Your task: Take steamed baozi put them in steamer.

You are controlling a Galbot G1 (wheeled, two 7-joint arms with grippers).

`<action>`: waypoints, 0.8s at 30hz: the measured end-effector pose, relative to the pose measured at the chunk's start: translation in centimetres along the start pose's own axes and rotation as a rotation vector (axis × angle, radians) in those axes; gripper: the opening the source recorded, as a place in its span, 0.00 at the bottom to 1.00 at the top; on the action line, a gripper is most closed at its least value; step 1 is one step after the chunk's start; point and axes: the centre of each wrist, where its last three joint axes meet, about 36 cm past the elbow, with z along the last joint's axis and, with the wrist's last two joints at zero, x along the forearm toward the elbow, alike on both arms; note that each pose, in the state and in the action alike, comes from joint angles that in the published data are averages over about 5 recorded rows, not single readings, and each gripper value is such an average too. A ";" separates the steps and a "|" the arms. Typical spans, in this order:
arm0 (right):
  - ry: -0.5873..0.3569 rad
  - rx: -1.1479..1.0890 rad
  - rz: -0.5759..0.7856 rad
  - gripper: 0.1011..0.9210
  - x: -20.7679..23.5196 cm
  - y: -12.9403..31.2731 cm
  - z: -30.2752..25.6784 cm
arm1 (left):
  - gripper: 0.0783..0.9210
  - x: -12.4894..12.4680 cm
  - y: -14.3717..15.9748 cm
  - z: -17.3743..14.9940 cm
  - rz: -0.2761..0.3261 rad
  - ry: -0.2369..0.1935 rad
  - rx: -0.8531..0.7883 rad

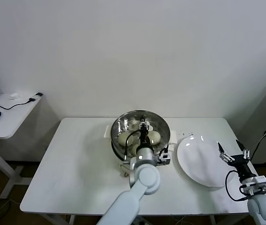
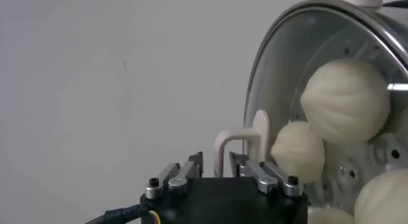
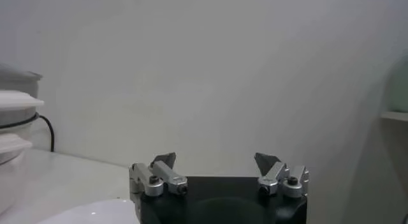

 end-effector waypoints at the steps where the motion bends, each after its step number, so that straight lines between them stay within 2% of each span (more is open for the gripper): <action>1: 0.000 0.000 0.000 0.88 0.0 0.0 0.0 | 0.37 0.1 0.1 -0.1 0.001 -0.003 0.003; 8: 0.005 0.000 0.005 0.88 0.3 -0.2 0.1 | 0.59 1.3 1.1 -0.3 0.010 -0.023 0.030; 16: 0.010 -0.002 0.007 0.88 0.3 -0.2 0.2 | 0.84 2.6 2.4 0.2 0.007 -0.025 0.077; 24: 0.015 -0.004 0.011 0.88 0.1 -0.1 0.2 | 0.88 3.9 2.6 2.6 -0.006 -0.006 0.092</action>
